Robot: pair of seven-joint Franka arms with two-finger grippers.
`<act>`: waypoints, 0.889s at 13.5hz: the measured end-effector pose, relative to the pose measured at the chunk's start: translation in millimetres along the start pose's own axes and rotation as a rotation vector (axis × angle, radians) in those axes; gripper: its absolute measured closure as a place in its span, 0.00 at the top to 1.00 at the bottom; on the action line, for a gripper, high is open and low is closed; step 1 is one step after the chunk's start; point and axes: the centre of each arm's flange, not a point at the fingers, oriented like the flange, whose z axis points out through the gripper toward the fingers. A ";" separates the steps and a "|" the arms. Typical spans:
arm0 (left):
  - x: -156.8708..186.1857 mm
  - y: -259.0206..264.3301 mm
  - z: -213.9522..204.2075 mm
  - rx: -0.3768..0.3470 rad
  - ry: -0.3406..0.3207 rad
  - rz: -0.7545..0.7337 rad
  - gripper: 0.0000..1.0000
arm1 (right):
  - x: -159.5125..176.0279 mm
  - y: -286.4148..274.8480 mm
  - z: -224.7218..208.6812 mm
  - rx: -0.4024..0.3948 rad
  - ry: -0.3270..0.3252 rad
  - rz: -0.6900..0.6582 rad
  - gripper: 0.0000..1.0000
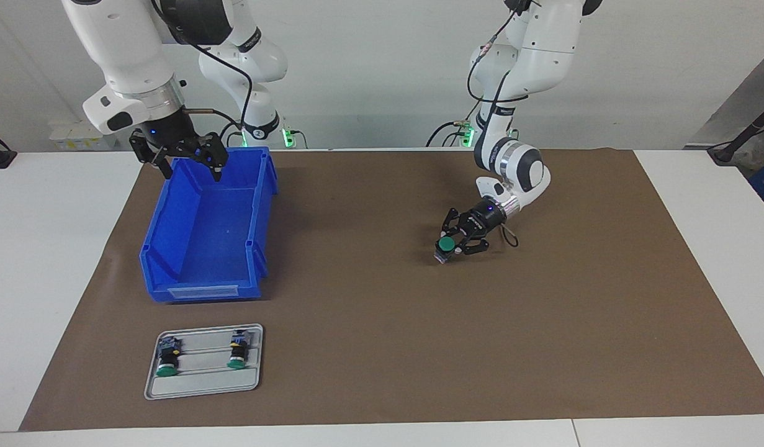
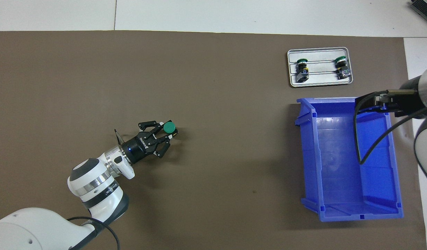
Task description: Place and press button with both arms
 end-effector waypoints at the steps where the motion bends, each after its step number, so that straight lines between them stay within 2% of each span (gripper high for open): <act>1: 0.0 0.0 0.0 0.000 0.000 0.000 0.34 | 0.0 0.0 0.0 0.000 0.000 0.000 1.00; 4: -2.6 -0.7 -1.2 0.003 -0.005 -0.004 0.37 | 0.0 0.0 0.0 0.000 0.000 0.000 1.00; 5: -3.6 -0.8 -1.4 0.003 -0.006 -0.005 0.44 | 0.0 0.0 0.0 0.000 0.000 0.000 1.00; 7: -4.7 -1.7 -2.3 0.006 -0.007 -0.007 0.67 | 0.0 0.0 0.0 0.000 0.000 0.000 1.00; 8: -4.8 -2.0 -2.6 0.006 -0.007 -0.007 0.73 | 0.0 0.0 0.0 0.000 0.000 0.000 1.00; 9: -4.9 -2.0 -2.6 0.006 -0.007 -0.007 0.73 | 0.0 0.0 0.0 0.000 0.000 0.000 1.00; 10: -5.2 -1.9 -2.7 0.006 -0.007 -0.007 0.79 | 0.0 0.0 0.0 0.000 0.000 0.000 1.00; 11: -5.8 -1.7 -2.9 0.006 -0.008 -0.008 0.91 | 0.0 0.0 0.0 0.000 0.000 0.000 1.00; 12: -6.9 -1.2 -3.5 0.007 -0.010 -0.011 0.98 | 0.0 0.0 0.0 0.000 0.000 0.000 1.00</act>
